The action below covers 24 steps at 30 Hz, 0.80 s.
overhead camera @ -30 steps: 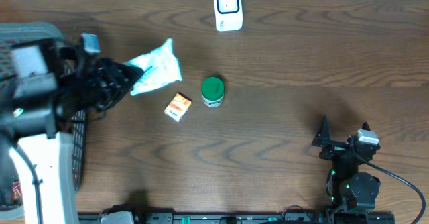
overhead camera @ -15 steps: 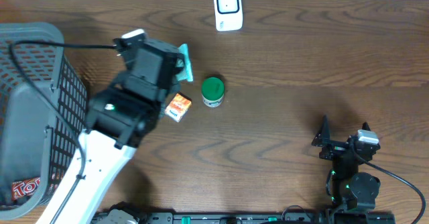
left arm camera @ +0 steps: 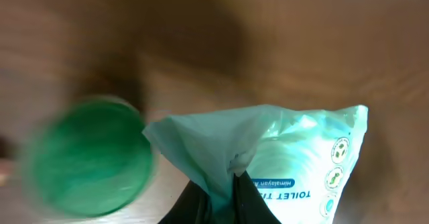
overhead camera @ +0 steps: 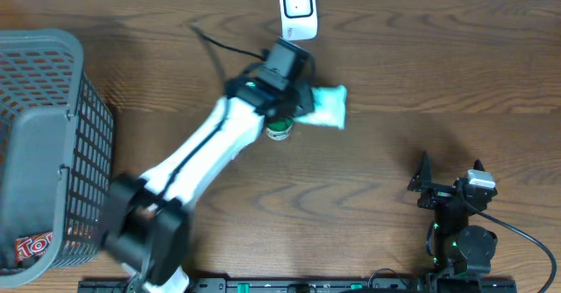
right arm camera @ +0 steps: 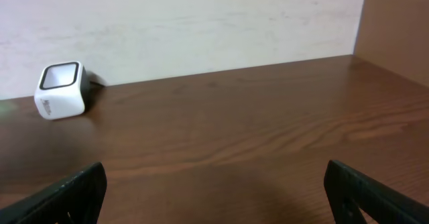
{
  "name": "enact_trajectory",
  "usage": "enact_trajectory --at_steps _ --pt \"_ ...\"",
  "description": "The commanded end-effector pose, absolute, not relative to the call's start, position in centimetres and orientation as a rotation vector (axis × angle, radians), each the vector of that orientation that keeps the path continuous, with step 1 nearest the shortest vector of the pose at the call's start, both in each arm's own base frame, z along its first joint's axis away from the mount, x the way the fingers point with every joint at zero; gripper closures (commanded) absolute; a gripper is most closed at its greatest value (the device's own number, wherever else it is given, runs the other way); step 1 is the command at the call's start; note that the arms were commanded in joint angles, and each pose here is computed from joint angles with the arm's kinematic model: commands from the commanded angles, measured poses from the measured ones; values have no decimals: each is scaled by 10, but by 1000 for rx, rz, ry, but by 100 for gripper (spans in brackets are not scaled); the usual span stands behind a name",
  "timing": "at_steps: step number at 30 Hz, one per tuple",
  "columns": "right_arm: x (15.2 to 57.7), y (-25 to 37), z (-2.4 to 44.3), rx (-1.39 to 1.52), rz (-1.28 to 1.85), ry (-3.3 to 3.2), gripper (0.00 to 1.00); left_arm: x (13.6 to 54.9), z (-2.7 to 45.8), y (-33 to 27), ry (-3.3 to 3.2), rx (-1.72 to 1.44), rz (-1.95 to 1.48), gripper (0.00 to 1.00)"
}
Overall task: Scan the item barcode
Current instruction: 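Carry the wipes pack right of the jar and release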
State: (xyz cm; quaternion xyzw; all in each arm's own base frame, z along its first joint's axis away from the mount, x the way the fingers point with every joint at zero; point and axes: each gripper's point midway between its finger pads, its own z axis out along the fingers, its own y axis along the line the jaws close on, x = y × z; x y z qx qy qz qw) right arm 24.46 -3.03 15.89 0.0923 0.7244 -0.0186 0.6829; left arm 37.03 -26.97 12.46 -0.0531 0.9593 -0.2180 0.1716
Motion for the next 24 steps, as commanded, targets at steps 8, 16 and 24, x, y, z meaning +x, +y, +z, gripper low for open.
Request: enact_trajectory --at_steps 8,16,24 --pt "244 -32 159 222 -37 1621 1 334 66 -337 2860 50 -726 68" --pt "244 -32 159 222 -37 1621 1 371 188 -311 2566 173 -602 5" --pt "244 -32 159 222 -37 1621 1 370 330 -121 2344 -216 -201 2"
